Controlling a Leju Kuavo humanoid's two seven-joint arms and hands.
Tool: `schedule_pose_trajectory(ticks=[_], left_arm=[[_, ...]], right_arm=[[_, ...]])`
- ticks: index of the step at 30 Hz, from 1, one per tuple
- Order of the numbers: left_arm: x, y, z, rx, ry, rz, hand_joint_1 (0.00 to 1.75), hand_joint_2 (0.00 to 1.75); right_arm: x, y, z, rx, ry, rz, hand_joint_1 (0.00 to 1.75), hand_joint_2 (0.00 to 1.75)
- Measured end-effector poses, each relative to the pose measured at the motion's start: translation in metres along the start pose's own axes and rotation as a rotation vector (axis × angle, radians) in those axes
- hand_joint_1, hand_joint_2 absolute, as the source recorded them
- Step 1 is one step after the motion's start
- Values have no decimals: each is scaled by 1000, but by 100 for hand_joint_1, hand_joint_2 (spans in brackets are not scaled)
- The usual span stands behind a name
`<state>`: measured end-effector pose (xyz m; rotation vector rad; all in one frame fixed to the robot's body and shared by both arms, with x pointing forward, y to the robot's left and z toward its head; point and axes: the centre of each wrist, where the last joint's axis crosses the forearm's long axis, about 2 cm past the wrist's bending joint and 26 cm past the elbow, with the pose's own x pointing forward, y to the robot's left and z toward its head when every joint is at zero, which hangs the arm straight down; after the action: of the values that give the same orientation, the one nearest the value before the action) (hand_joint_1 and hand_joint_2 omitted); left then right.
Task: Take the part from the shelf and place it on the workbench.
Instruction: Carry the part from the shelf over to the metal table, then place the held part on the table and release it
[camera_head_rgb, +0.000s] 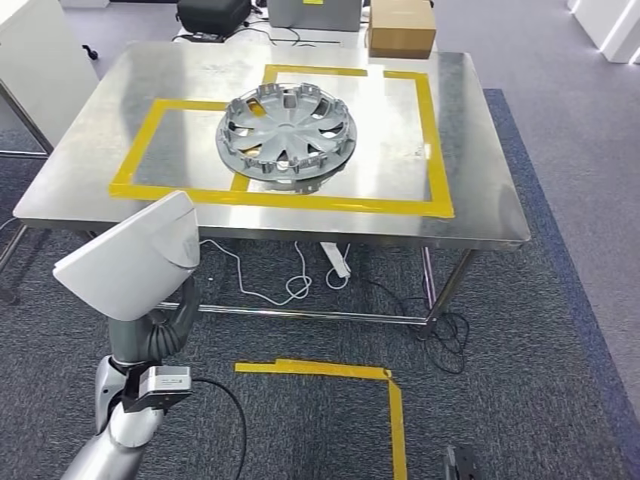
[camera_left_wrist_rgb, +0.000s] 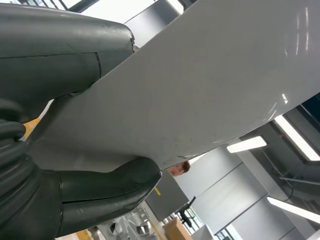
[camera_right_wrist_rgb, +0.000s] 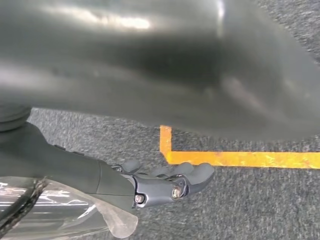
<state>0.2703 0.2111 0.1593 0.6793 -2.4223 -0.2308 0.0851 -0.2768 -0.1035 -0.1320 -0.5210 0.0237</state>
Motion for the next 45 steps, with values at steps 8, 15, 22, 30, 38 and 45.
schedule_pose_trajectory(ticks=[8, 15, 22, 30, 38, 45], left_arm=[[-1, -1, -1, 0, 0, 2, 175, 175], [-1, -1, -1, -2, 7, 2, 175, 175], [-1, -1, 0, -1, 0, 1, 175, 175], [-1, -1, 1, -3, 3, 3, 175, 175], [-1, -1, -1, 1, -4, 6, 175, 175], [-2, -2, 2, -2, 2, 8, 175, 175]], right_arm=[[0, 0, 0, 1, 3, 0, 0, 0], [0, 2, 0, 11, 6, 3, 0, 0], [-2, 0, 1, 11, 11, 8, 0, 0], [-3, 0, 1, 11, 12, 9, 0, 0], [-2, 0, 1, 13, 10, 8, 0, 0], [-2, 1, 1, 14, 10, 7, 0, 0]])
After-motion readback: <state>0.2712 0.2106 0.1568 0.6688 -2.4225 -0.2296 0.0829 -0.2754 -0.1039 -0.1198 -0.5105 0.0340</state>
